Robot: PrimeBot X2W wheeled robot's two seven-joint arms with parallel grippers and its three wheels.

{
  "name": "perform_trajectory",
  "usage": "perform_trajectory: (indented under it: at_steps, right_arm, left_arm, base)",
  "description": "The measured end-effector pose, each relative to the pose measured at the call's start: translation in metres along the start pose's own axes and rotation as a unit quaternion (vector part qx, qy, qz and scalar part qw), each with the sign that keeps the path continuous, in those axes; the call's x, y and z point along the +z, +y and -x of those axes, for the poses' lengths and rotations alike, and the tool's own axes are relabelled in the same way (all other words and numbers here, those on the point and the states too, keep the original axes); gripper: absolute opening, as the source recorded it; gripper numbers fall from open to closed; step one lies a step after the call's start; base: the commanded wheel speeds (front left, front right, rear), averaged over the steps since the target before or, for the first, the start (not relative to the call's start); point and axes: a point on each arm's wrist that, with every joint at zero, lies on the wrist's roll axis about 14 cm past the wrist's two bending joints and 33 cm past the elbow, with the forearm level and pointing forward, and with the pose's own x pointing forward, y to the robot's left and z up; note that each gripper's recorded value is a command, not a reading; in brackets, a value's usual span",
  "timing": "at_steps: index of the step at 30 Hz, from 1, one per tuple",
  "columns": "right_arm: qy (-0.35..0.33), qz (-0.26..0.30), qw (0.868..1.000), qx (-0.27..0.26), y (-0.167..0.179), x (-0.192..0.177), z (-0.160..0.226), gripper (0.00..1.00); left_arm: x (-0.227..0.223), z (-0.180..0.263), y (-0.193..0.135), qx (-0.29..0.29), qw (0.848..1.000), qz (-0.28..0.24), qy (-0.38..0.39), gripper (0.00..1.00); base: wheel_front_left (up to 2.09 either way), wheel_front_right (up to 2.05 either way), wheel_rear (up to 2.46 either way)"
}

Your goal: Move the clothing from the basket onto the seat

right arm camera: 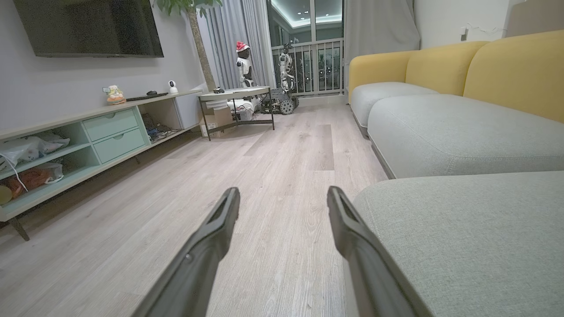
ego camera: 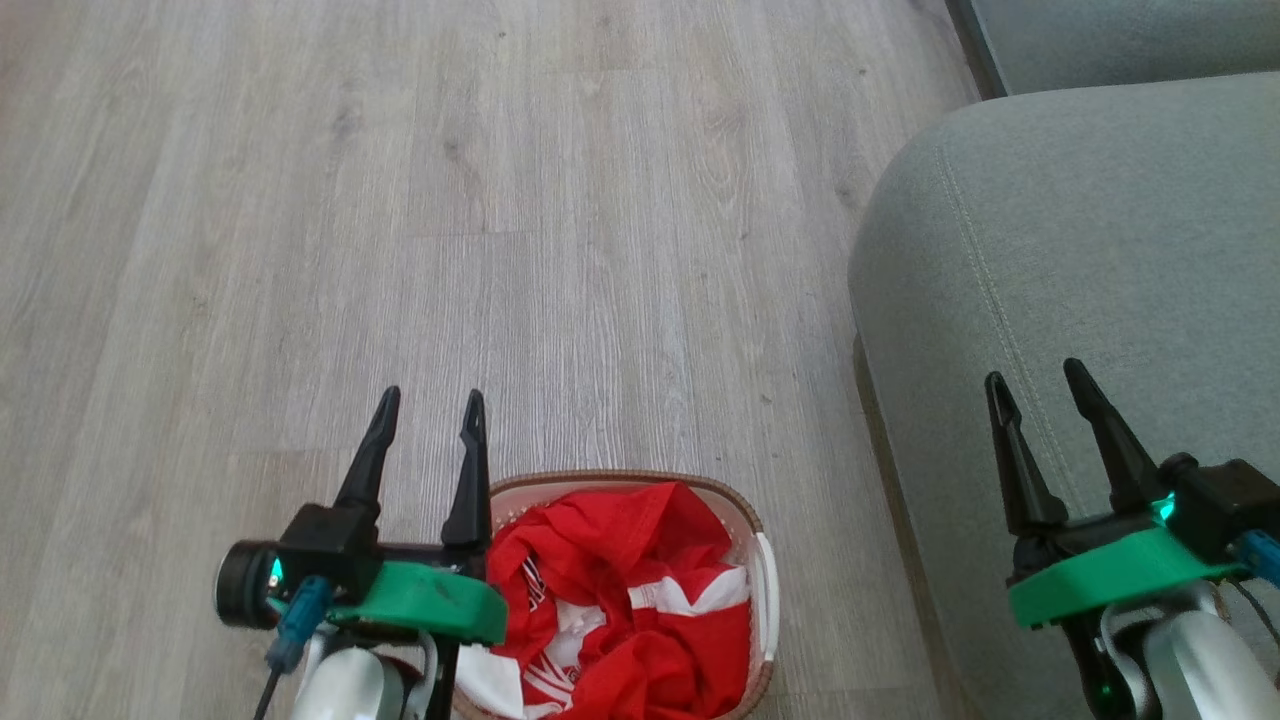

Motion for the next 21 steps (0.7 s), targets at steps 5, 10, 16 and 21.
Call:
perform_trajectory:
  at_steps: [5,10,16,21]
  right_arm:
    - [0.0,0.0,1.0,0.0,0.0002,0.0002,-0.0003,1.0]
    - [-0.001,0.0,1.0,0.001,0.0003,0.0006,-0.0006,1.0]
    - [0.0,0.0,1.0,-0.001,-0.001,-0.0003,-0.0001,1.0]
    - [0.001,0.0,1.0,-0.004,-0.0033,-0.0002,-0.0004,1.0]
  left_arm:
    - [0.0031,-0.0023,-0.0001,-0.001,1.0,-0.001,-0.005,1.0]
    - [0.003,-0.0024,-0.0002,-0.001,1.0,-0.001,-0.005,1.0]
    - [0.0005,-0.0031,-0.0011,-0.003,1.0,-0.001,-0.001,1.0]
    - [-0.0023,-0.0042,-0.0028,-0.005,1.0,0.0,0.002,1.0]
  base:
    - [0.0,0.0,0.0]
    - [0.0,0.0,0.0]
    - [0.0,0.0,0.0]
    - [0.0,0.0,0.0]
